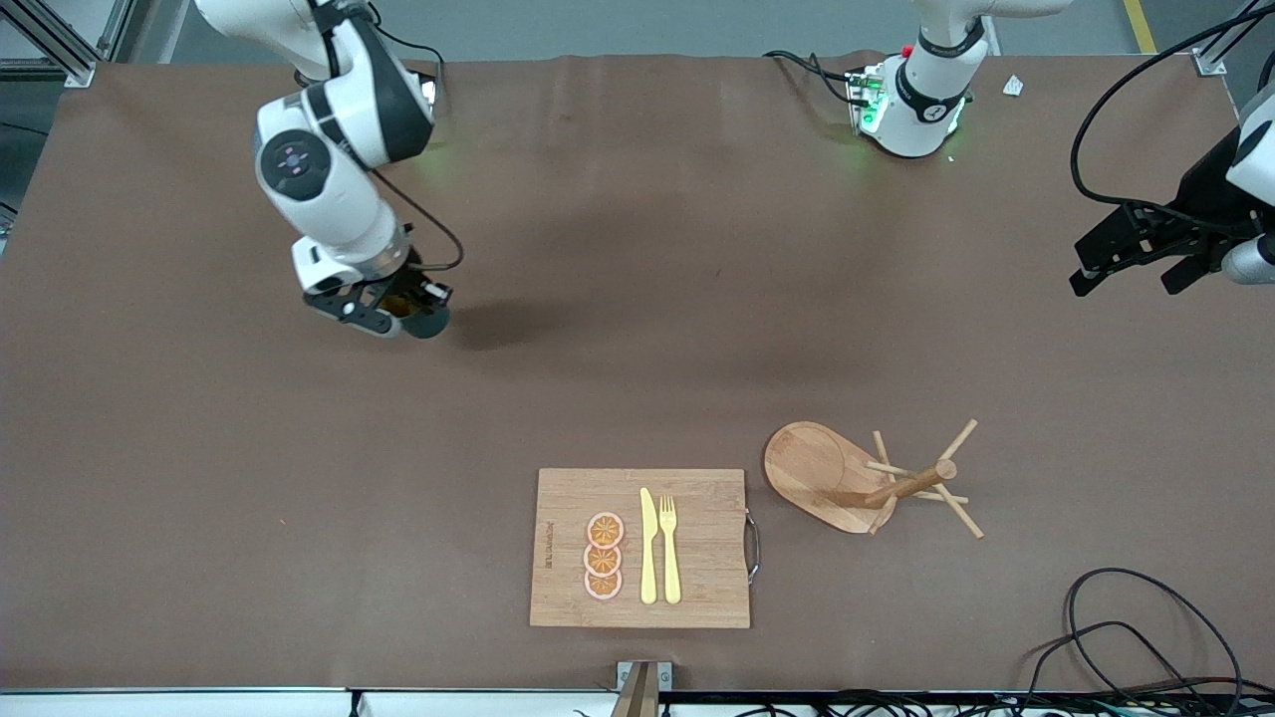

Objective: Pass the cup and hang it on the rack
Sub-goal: 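Carry the teal mug with the right gripper toward the table middle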

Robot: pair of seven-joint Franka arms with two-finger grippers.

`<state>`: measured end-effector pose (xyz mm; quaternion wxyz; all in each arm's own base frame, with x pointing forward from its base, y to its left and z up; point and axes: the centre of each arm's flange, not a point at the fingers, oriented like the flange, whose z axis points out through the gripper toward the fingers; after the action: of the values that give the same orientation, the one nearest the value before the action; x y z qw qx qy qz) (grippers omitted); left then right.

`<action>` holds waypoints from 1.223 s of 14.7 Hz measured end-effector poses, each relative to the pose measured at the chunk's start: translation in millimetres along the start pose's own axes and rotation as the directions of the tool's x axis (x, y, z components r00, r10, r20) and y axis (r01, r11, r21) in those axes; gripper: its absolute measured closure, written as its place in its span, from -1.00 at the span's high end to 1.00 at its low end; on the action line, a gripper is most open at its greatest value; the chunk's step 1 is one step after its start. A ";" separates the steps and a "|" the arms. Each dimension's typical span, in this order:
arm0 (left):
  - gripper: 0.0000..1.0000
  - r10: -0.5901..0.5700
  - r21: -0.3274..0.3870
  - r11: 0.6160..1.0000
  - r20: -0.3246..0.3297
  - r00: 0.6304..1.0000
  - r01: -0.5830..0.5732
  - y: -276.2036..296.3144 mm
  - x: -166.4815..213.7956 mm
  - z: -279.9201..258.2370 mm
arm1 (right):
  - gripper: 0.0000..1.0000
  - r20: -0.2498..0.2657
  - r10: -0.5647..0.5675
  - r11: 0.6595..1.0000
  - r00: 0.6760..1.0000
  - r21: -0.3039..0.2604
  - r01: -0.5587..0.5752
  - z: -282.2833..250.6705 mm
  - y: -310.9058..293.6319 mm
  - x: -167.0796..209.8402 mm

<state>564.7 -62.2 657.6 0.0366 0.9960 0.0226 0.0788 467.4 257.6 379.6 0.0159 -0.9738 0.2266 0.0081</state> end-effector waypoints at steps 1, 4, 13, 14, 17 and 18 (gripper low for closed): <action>1.00 0.002 0.000 1.000 0.001 1.000 -0.002 0.0 0.2 0.6 | -0.92 -0.005 0.043 0.999 0.999 0.011 -0.043 -3.9 -26.6 -21.5; 1.00 0.049 0.000 0.999 0.005 0.999 -0.049 1.0 0.8 2.8 | -0.92 0.000 0.163 0.986 0.987 0.023 -0.163 7.1 -103.4 -79.8; 1.00 0.050 -0.005 0.999 0.022 0.998 -0.050 -22.0 8.5 13.8 | -0.92 0.017 0.519 0.854 0.854 0.026 -0.520 79.2 -221.0 -110.9; 1.00 0.036 -0.008 0.999 0.023 0.999 -0.036 -29.2 9.6 14.2 | -0.92 0.018 0.550 0.835 0.835 0.026 -0.550 79.2 -222.2 -112.4; 1.00 0.015 -0.006 1.000 0.029 0.999 -0.015 -41.1 12.4 18.5 | -0.92 0.028 0.585 0.810 0.811 0.041 -0.586 75.1 -236.7 -137.2; 1.00 0.014 -0.006 1.000 0.032 0.999 -0.013 -41.7 13.2 20.4 | -0.92 0.033 0.581 0.812 0.813 0.048 -0.582 74.5 -244.9 -150.1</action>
<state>579.3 -21.4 636.4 0.0393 0.9971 0.0150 0.0632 440.2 545.9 315.3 0.0416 -0.8570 0.5134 0.0143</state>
